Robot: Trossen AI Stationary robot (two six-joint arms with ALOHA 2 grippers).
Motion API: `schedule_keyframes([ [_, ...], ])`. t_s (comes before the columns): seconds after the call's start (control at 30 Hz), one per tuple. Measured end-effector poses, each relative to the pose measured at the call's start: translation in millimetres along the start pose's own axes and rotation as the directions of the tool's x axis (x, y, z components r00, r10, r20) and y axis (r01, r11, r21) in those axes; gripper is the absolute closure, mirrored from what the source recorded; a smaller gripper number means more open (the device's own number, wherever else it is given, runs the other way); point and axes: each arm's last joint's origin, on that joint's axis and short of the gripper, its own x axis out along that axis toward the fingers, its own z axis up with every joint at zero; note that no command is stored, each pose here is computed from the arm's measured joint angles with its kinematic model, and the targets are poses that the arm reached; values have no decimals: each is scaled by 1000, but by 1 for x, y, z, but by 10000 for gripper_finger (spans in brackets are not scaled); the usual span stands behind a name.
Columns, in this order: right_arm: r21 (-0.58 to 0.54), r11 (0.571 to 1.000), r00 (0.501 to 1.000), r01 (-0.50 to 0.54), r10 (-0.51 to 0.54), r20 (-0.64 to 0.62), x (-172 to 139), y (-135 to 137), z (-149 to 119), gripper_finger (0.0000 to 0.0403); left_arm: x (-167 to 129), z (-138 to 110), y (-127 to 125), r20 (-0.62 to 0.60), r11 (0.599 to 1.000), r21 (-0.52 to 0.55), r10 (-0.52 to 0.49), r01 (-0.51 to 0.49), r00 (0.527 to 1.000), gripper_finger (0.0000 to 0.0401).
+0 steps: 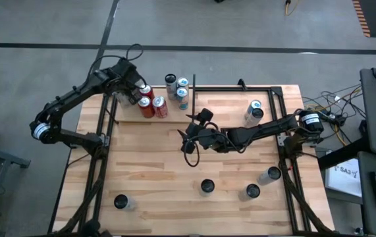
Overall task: Place canned beverage on shelf
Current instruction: Put the middle left white and yellow soda can on the shelf, then put the top white and yellow soda can on the shelf aligned with the other white and yellow soda can
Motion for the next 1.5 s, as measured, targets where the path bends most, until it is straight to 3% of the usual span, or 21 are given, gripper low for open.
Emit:
schedule_keyframes([
  [0.27, -3, 1000, 1000, -1, 1, -3, 0, 0, 0, 78, -7, -2, -6, 7, 995, -95, -36, 36, 999, 401],
  [0.5, 24, 1000, 1000, -6, 6, -1, 0, 1, 0, 78, -52, -6, -27, 194, 979, -105, -154, 177, 969, 401],
  [0.6, 39, 998, 999, -42, 41, 8, -1, 1, 4, 78, -81, -11, -41, 309, 968, -77, -204, 238, 929, 401],
  [0.77, 55, 992, 993, -111, 108, 41, -6, 4, 17, 78, -126, -24, -64, 496, 937, -10, -299, 350, 815, 401],
  [0.93, 43, 990, 991, -131, 130, 18, -13, 8, 27, 78, -155, -41, -89, 609, 930, 39, -313, 366, 729, 401],
  [1.1, 90, 988, 990, -127, 132, -59, -16, 3, 35, 78, -167, -57, -119, 677, 921, 102, -342, 377, 652, 401],
  [1.33, 105, 990, 972, -98, 118, -205, -22, -9, 40, 78, -164, -73, -156, 692, 893, 204, -422, 402, 585, 401],
  [1.5, 92, 994, 934, -56, 85, -347, -27, -21, 37, 78, -157, -76, -167, 676, 892, 221, -431, 394, 598, 401],
])
